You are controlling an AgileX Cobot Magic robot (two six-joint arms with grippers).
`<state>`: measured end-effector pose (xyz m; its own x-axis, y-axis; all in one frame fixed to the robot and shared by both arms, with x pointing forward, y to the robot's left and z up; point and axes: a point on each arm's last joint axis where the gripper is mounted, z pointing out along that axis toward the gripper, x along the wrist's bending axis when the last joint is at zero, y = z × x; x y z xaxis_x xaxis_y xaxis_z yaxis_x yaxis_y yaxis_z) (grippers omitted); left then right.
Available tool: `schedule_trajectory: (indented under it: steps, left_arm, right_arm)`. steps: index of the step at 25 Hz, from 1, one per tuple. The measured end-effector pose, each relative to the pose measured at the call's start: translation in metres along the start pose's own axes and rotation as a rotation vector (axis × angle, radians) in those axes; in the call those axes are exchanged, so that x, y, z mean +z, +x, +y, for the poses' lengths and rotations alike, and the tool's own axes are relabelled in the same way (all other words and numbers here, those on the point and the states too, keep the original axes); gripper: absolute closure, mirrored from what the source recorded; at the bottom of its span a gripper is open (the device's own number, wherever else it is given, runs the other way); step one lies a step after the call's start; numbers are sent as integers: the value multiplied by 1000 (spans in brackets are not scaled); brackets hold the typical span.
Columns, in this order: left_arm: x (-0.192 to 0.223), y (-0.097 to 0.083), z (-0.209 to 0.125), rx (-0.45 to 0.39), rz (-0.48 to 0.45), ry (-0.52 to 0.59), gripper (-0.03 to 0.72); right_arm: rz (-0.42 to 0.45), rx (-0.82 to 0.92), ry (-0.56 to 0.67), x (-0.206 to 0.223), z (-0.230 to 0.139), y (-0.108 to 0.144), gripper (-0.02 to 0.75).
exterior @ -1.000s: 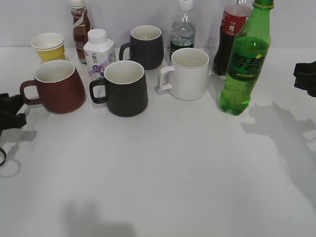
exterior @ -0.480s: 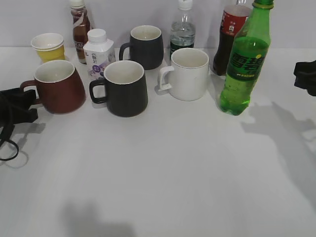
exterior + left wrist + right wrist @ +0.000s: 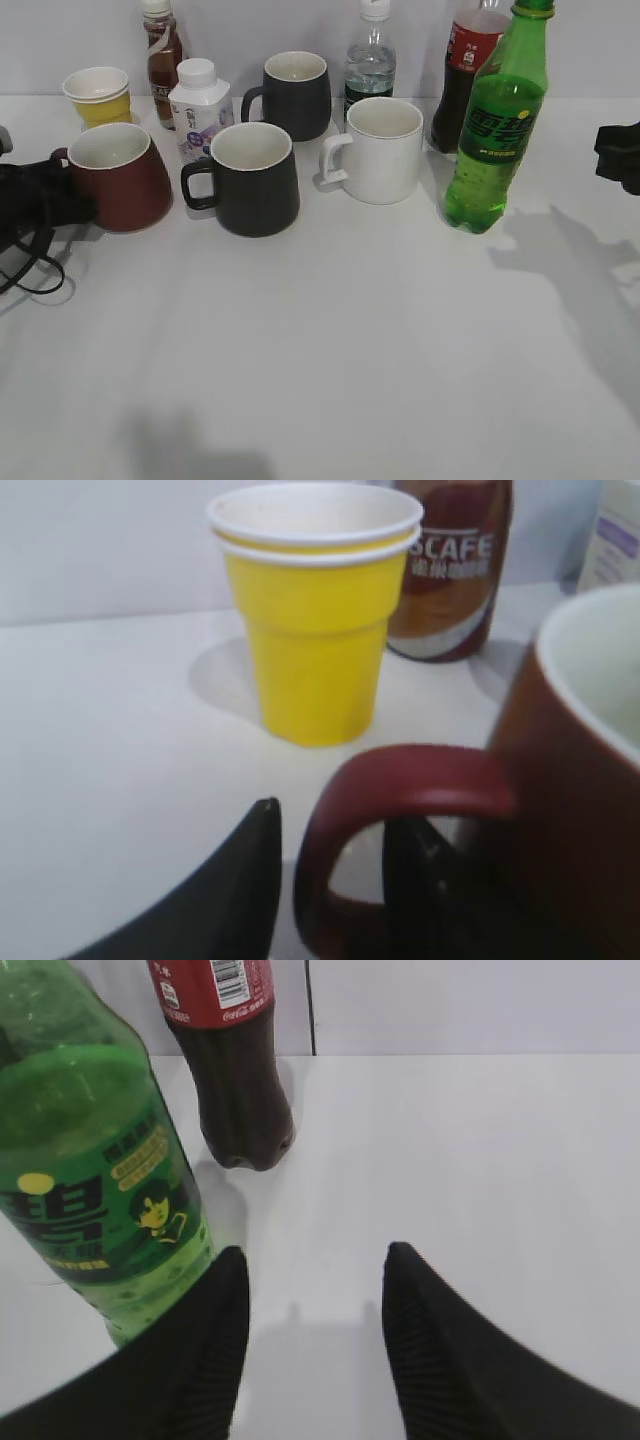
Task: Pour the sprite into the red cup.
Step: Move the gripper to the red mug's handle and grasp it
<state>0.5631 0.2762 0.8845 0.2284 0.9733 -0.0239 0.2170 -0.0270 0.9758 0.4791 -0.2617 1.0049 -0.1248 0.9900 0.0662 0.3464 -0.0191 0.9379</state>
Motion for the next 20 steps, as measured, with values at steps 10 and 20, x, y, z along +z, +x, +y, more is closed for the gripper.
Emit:
schedule_trajectory:
  steps: [10,20]
  left_arm:
    - [14,1,1,27,-35,-13,505]
    - [-13,-9,0,64,-106,42,425]
  right_arm:
    - [0,-1,12,0,-1,0,407]
    - [0,-2,21,0,-2,0,407]
